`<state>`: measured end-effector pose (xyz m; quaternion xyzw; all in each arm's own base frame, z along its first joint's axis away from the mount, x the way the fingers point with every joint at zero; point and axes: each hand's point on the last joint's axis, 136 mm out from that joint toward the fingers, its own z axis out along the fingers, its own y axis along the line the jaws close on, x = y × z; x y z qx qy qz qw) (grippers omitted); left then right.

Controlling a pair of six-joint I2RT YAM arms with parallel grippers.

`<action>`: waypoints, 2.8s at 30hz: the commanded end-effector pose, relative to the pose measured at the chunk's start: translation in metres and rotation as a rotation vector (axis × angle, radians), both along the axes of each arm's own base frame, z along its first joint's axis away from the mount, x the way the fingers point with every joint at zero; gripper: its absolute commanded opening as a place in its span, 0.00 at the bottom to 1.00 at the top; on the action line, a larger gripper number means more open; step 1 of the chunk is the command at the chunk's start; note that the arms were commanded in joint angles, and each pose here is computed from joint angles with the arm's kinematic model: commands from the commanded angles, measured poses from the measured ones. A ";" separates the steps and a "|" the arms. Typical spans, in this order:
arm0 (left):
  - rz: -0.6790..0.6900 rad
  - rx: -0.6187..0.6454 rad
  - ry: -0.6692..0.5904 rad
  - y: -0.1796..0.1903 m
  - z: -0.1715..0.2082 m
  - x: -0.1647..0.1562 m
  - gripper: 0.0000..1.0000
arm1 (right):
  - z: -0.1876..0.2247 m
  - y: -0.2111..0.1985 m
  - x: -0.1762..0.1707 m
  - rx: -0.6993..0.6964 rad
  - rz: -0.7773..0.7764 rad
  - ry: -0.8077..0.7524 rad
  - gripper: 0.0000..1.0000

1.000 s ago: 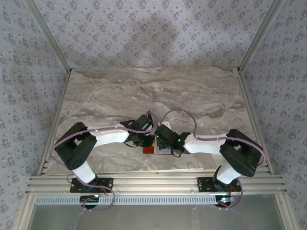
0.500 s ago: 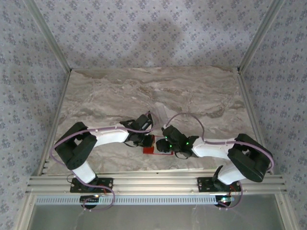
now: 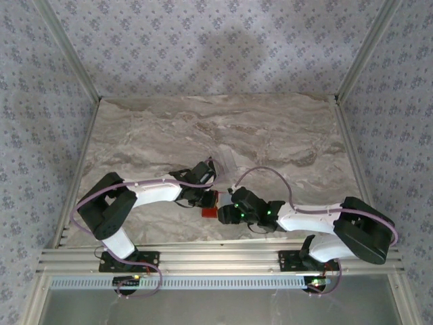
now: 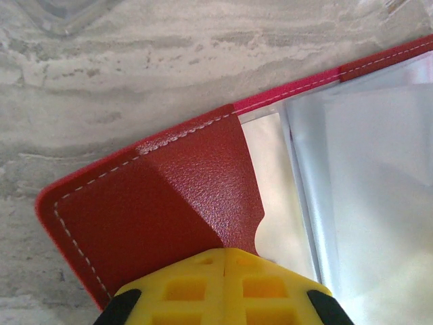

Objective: Put the credit cards into the card holder

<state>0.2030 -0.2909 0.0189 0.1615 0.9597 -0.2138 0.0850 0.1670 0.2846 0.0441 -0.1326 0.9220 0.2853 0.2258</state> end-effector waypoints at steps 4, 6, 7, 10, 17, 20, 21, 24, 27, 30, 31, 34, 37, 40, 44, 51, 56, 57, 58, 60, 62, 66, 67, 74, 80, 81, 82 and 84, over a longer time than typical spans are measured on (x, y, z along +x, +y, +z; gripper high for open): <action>0.004 0.111 0.115 0.024 -0.042 -0.025 0.00 | 0.005 -0.001 0.003 -0.008 -0.032 -0.028 0.62; 0.003 0.105 0.117 0.023 -0.041 -0.025 0.00 | 0.007 -0.001 0.008 -0.021 -0.032 -0.043 0.62; 0.002 0.101 0.118 0.023 -0.041 -0.026 0.00 | 0.009 0.000 0.009 -0.023 -0.027 -0.049 0.62; -0.001 0.063 0.131 0.019 -0.037 -0.027 0.00 | 0.017 0.006 0.015 -0.018 -0.009 -0.079 0.62; -0.003 -0.115 0.168 0.003 -0.017 -0.028 0.00 | 0.036 0.020 0.022 0.017 0.033 -0.138 0.60; 0.007 -0.147 0.170 0.004 -0.011 -0.026 0.00 | 0.037 0.022 0.024 0.017 0.035 -0.144 0.60; 0.013 -0.164 0.173 0.004 -0.009 -0.026 0.00 | 0.037 0.022 0.025 0.018 0.035 -0.142 0.60; 0.032 -0.208 0.180 0.004 -0.003 -0.023 0.00 | 0.032 0.023 0.025 0.014 0.039 -0.137 0.60; 0.059 -0.254 0.176 0.008 0.005 -0.019 0.00 | 0.027 0.024 0.026 0.018 0.037 -0.124 0.61; 0.079 -0.310 0.170 0.011 0.016 -0.015 0.02 | 0.024 0.026 0.027 0.024 0.044 -0.119 0.61; 0.079 -0.331 0.171 0.011 0.020 -0.014 0.03 | 0.024 0.027 0.027 0.029 0.046 -0.118 0.61; 0.096 -0.375 0.166 0.014 0.029 -0.012 0.04 | 0.025 0.030 0.026 0.038 0.055 -0.120 0.61; 0.121 -0.411 0.151 0.021 0.038 -0.008 0.06 | 0.027 0.032 0.026 0.048 0.061 -0.125 0.62; 0.152 -0.433 0.124 0.029 0.047 -0.003 0.07 | 0.028 0.035 0.025 0.061 0.075 -0.122 0.62; 0.195 -0.415 0.077 0.042 0.053 0.003 0.10 | 0.028 0.040 0.023 0.072 0.092 -0.111 0.62; 0.250 -0.381 0.023 0.060 0.060 0.010 0.18 | 0.023 0.055 0.018 0.087 0.135 -0.082 0.64; 0.227 -0.375 0.030 0.051 0.066 0.013 0.20 | 0.025 0.063 0.016 0.092 0.187 -0.095 0.65; 0.223 -0.368 0.031 0.049 0.066 0.013 0.20 | 0.024 0.063 0.017 0.090 0.188 -0.091 0.65; 0.215 -0.355 0.030 0.047 0.066 0.012 0.20 | 0.021 0.064 0.017 0.087 0.190 -0.082 0.64; 0.203 -0.334 0.028 0.043 0.065 0.012 0.20 | 0.014 0.067 0.017 0.087 0.195 -0.062 0.63; 0.200 -0.319 0.036 0.040 0.063 0.013 0.20 | 0.008 0.071 0.015 0.095 0.206 -0.043 0.63; 0.201 -0.303 0.047 0.035 0.059 0.014 0.20 | 0.005 0.075 0.013 0.110 0.219 -0.034 0.62; 0.202 -0.301 0.050 0.035 0.059 0.015 0.20 | 0.006 0.075 0.013 0.113 0.222 -0.037 0.62; 0.183 -0.288 0.058 0.026 0.061 0.018 0.20 | 0.041 0.064 0.015 0.137 0.217 -0.112 0.63; 0.158 -0.245 0.063 0.017 0.055 0.019 0.19 | 0.070 0.038 0.023 0.113 0.168 -0.166 0.64; 0.150 -0.233 0.061 0.016 0.053 0.019 0.19 | 0.073 0.032 0.026 0.104 0.151 -0.176 0.63; 0.136 -0.219 0.056 0.014 0.051 0.018 0.19 | 0.078 0.025 0.030 0.095 0.130 -0.187 0.63; 0.104 -0.189 0.055 0.009 0.046 0.014 0.19 | 0.082 0.011 0.040 0.079 0.079 -0.195 0.61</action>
